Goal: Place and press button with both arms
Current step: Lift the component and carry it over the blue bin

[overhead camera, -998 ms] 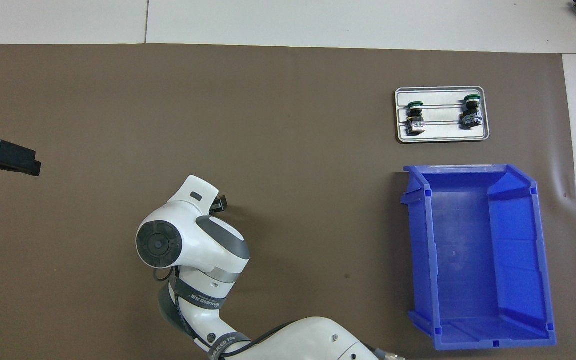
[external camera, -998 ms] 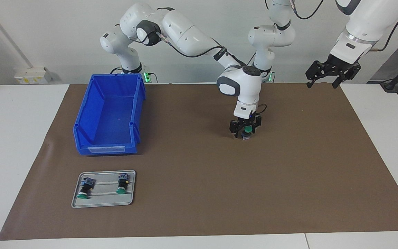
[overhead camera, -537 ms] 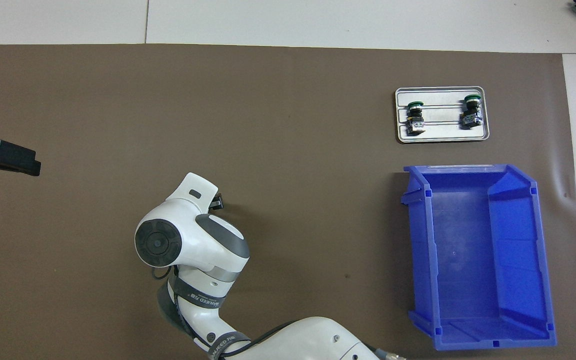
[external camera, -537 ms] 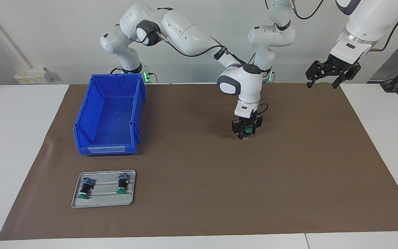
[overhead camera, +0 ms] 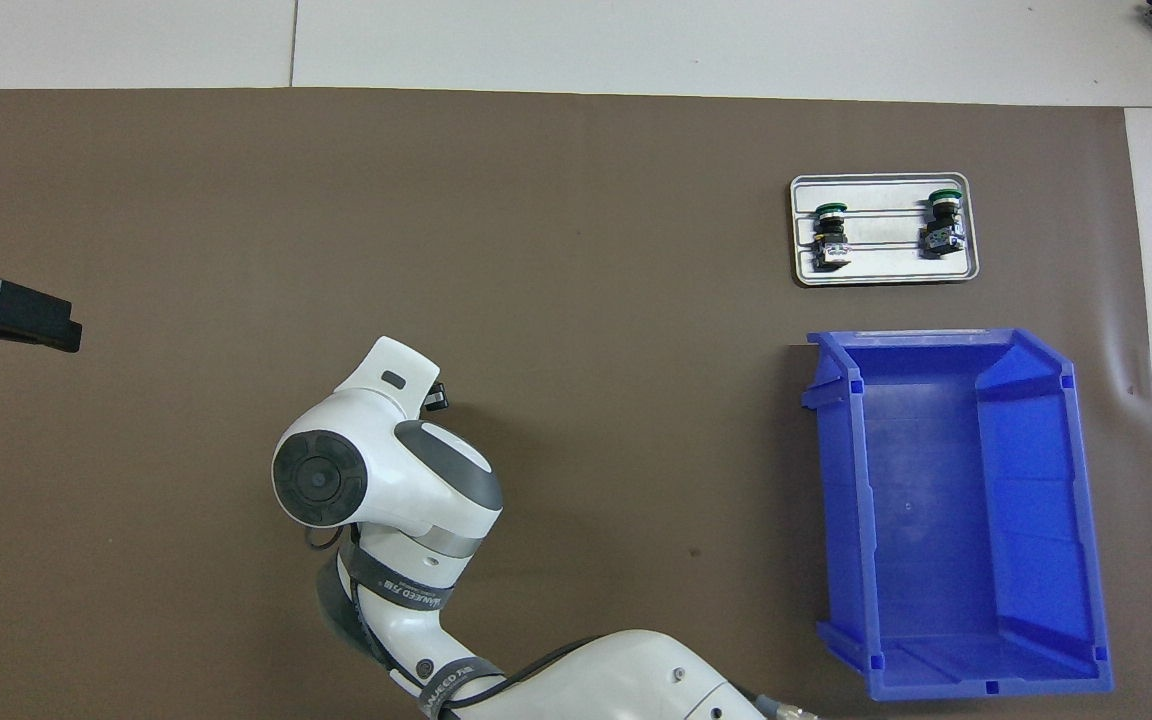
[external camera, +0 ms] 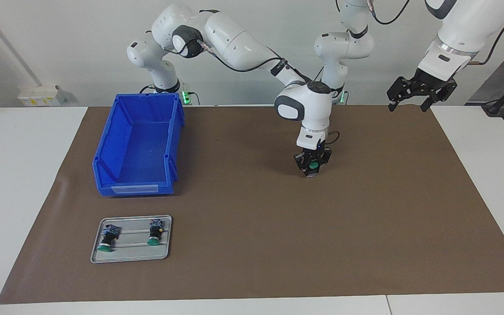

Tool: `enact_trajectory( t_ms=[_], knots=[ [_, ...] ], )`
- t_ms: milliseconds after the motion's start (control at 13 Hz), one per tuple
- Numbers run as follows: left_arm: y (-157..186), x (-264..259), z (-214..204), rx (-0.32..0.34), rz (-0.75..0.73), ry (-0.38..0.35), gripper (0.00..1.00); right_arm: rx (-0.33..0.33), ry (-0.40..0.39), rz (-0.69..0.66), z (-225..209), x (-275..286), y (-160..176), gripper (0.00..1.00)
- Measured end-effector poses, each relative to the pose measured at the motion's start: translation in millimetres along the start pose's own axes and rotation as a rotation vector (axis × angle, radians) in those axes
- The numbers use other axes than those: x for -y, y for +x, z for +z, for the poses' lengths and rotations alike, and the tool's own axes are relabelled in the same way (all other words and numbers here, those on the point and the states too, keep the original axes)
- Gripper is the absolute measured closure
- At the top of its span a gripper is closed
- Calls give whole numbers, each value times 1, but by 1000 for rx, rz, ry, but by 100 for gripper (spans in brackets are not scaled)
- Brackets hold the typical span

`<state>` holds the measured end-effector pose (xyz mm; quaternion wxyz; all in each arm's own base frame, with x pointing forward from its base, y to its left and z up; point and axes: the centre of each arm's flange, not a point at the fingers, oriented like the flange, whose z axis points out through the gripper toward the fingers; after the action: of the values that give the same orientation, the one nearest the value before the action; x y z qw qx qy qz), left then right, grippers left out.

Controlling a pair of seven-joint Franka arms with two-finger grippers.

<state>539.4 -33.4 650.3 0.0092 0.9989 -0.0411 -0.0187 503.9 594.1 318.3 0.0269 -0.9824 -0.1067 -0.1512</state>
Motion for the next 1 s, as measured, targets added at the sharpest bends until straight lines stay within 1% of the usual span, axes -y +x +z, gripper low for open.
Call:
enact_trajectory(
  t_ms=[153,307,460,537,614,844,998],
  knots=[
    [0,0,0,0,0,0,0,-38,22,23,-30,-8,19,57],
    [0,0,0,0,0,0,0,-73,31,66,-75,-31,45,57],
    [0,0,0,0,0,0,0,-108,23,132,-128,-92,82,57],
    [0,0,0,0,0,0,0,-122,11,151,-153,-135,97,57],
    [0,0,0,0,0,0,0,-127,-4,173,-173,-175,106,57],
    [0,0,0,0,0,0,0,-98,-61,231,-209,-278,115,57],
    [0,0,0,0,0,0,0,-49,-58,228,-222,-346,119,57]
  ],
)
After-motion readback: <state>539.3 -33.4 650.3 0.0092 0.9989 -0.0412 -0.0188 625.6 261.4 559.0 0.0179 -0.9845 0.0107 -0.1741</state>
